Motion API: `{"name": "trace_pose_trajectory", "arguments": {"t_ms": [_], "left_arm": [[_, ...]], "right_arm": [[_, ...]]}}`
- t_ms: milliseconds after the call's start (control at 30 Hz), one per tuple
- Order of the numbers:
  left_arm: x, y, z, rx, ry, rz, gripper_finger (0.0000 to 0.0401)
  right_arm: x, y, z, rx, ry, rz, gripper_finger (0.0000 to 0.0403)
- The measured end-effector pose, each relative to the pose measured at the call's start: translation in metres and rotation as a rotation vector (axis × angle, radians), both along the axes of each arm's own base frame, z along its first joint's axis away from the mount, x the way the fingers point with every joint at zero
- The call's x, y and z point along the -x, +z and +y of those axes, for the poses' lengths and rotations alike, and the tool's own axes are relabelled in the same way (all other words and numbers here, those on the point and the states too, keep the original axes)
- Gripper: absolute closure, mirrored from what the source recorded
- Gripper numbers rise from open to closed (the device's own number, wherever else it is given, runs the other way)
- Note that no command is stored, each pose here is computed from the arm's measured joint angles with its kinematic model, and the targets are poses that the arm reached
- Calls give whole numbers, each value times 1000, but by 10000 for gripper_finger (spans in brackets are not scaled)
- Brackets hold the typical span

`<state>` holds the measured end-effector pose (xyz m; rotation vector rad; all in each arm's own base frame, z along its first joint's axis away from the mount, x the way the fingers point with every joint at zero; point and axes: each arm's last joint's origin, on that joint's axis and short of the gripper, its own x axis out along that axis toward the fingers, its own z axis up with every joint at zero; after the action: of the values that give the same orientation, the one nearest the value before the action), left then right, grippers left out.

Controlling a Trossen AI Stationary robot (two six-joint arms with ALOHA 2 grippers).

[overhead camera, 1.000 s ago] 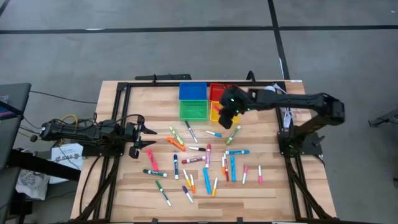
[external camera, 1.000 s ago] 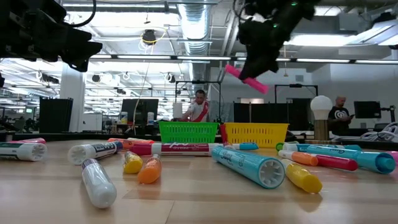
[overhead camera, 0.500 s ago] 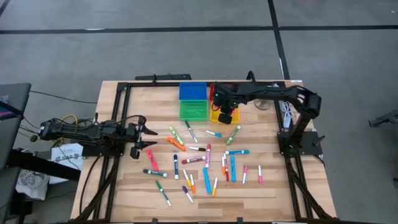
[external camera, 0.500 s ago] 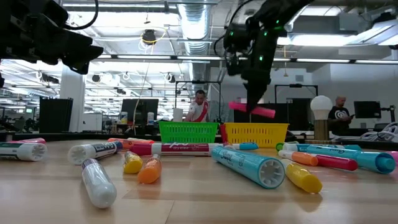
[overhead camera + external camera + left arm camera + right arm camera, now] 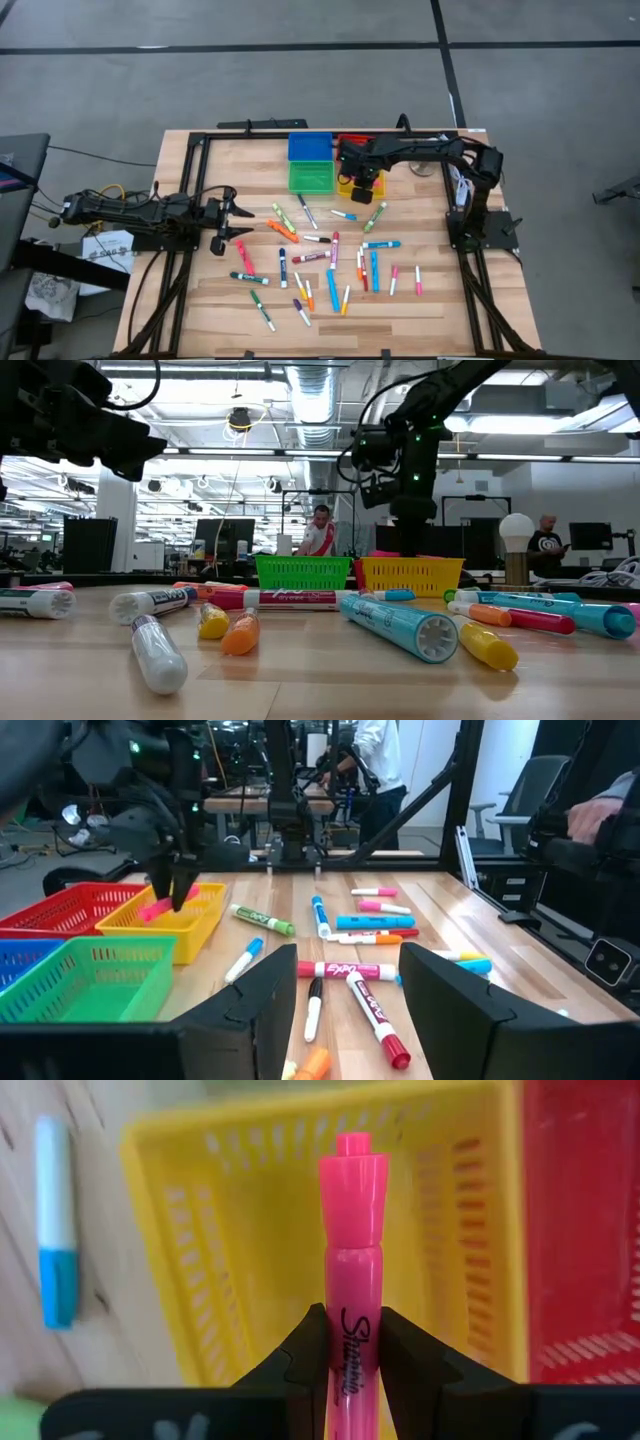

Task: Pick & Place Markers
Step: Put the right large pink highlighter pen into the yellow bin, then put the right large blue highlighter pen into the yellow bin

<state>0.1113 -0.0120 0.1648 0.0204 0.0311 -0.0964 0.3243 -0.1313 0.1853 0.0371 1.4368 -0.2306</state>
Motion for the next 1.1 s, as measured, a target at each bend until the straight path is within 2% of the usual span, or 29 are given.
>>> {"name": "trace_pose_trajectory", "arguments": {"t_ms": [333,633,767,1100], "left_arm": [[-1,-1,0,-1,0,6,223],[-1,0,0,0,0,2,223],[-1,0,0,0,0,2,223],[-1,0,0,0,0,2,223]], "right_arm": [[-2,-5,-1,0,-1,9,336],[-2,-5,-1,1,-1,5,279],[-2,-5,-1,2,-1,5,267],[-10,8,-3,15,-27,-39,281]]}}
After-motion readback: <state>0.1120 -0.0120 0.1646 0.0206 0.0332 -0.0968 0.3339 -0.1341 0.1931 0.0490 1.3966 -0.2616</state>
